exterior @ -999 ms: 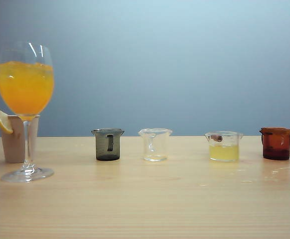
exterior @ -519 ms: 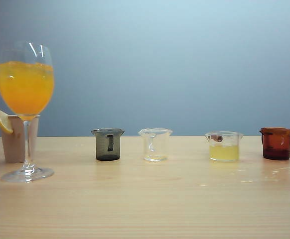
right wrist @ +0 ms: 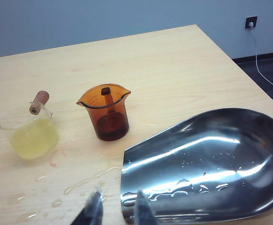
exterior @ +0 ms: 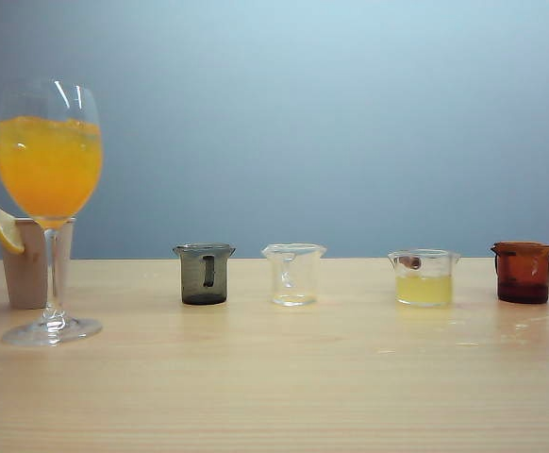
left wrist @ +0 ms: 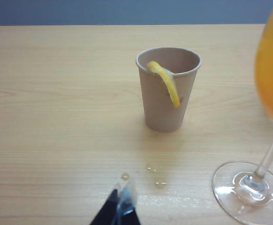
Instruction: Pick up the second measuring cup from the left, pour the orange juice inside into the goblet, and finally put the measuring cup back in its original place.
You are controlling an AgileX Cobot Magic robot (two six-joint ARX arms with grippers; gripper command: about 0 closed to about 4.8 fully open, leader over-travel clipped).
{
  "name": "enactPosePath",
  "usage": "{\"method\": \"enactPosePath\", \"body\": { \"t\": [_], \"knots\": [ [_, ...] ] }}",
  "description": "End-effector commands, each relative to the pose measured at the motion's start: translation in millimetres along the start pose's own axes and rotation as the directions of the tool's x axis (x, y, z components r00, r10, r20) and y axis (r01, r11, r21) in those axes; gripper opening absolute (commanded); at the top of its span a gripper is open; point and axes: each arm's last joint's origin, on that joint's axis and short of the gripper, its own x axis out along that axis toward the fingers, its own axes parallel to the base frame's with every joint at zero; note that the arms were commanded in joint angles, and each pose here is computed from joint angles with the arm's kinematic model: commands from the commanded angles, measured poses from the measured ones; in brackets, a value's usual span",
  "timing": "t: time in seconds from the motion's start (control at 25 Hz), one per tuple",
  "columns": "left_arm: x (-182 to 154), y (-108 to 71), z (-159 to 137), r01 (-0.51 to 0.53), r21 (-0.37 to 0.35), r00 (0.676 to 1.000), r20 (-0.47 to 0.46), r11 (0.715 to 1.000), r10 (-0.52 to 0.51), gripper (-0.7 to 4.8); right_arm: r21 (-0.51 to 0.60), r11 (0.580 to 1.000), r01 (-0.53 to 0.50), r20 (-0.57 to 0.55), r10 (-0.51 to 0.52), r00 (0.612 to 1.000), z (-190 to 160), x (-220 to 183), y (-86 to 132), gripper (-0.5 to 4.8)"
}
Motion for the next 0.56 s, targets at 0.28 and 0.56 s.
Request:
{"method": "enactPosePath", "body": {
  "t": [0.28,0.56],
  "knots": [
    [0,0.0,0,0.002,0.000,1.000,0.004,1.000,-0.002,-0.02,0.007,1.000,-0.005,0.060,0.005,0.998,-1,-8,-2,0.95],
    [0,0.0,0,0.002,0.000,1.000,0.004,1.000,-0.002,-0.03,0.020,0.996,0.086,0.071,-0.087,0.994,0,-7,-11,0.95]
  ]
}}
